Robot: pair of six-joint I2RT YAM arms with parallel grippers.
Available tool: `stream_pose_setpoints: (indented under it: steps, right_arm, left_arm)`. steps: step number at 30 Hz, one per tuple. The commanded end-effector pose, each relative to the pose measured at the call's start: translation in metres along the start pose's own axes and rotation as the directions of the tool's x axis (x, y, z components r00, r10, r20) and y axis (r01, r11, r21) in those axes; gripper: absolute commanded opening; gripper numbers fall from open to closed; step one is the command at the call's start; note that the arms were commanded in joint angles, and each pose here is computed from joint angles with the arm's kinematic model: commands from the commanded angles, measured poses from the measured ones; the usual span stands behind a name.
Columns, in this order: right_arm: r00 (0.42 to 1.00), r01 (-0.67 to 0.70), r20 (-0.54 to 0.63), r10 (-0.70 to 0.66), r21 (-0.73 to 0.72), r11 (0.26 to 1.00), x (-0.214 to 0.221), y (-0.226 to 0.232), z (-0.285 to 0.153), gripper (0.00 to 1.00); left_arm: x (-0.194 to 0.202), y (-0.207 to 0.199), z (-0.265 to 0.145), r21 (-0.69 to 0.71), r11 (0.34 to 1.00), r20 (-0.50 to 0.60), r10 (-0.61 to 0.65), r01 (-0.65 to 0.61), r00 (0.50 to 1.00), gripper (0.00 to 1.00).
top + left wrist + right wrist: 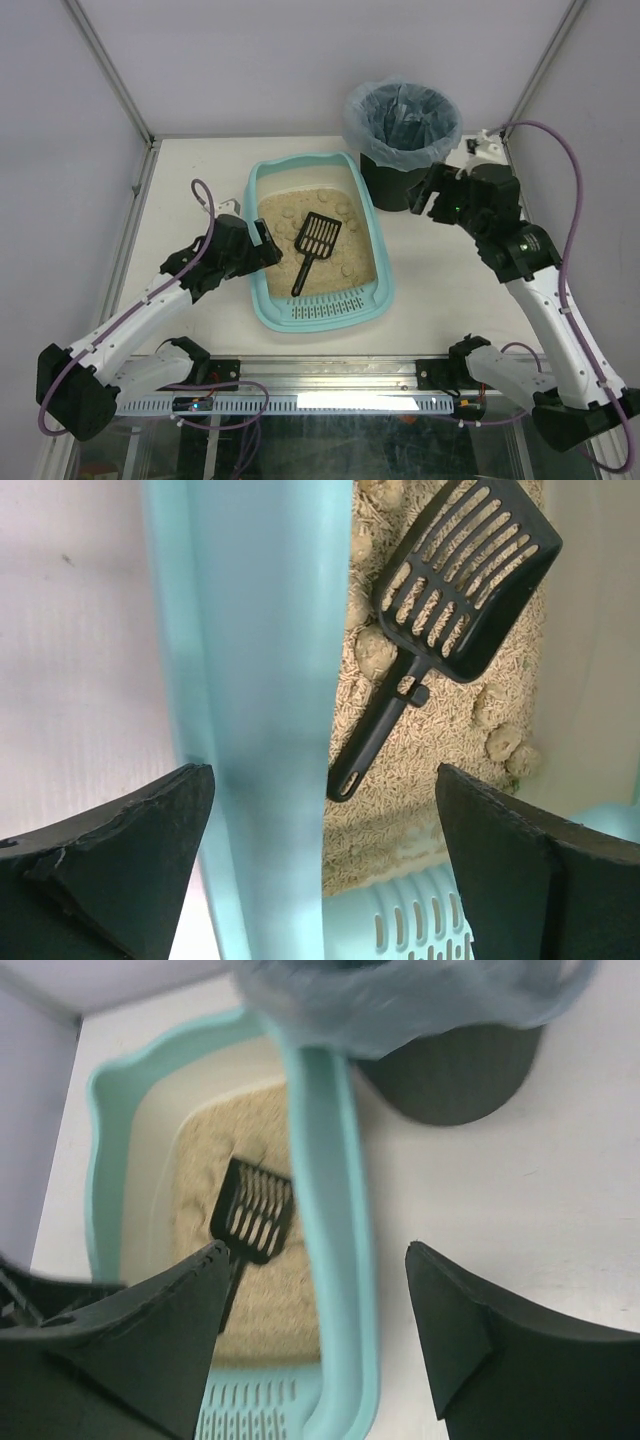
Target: Clean the litter box
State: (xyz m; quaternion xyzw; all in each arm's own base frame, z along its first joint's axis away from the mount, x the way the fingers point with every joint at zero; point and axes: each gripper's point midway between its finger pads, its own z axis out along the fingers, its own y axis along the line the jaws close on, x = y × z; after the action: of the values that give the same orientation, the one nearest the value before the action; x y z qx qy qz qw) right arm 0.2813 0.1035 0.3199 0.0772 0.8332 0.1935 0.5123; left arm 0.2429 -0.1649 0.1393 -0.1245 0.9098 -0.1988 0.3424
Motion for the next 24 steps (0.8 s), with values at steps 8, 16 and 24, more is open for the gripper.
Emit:
stream_pose_setpoints:
  steps: [8,16,24]
  right_arm:
    - [0.947,0.212,-0.217,-0.237,-0.131,0.968,0.119,0.110,0.034,0.73]
    - [0.900,0.236,-0.359,-0.248,-0.076,0.969,0.210,0.148,0.083,0.70]
    - [0.874,0.242,-0.426,-0.234,-0.036,0.970,0.260,0.171,0.117,0.70]
  left_arm:
    - [-0.082,0.004,-0.074,-0.069,0.994,0.336,0.109,-0.091,0.936,0.99]
    - [-0.090,0.019,-0.093,-0.107,0.984,0.412,0.173,-0.140,0.895,0.99]
    - [-0.091,0.022,-0.094,-0.124,0.982,0.416,0.181,-0.141,0.891,0.99]
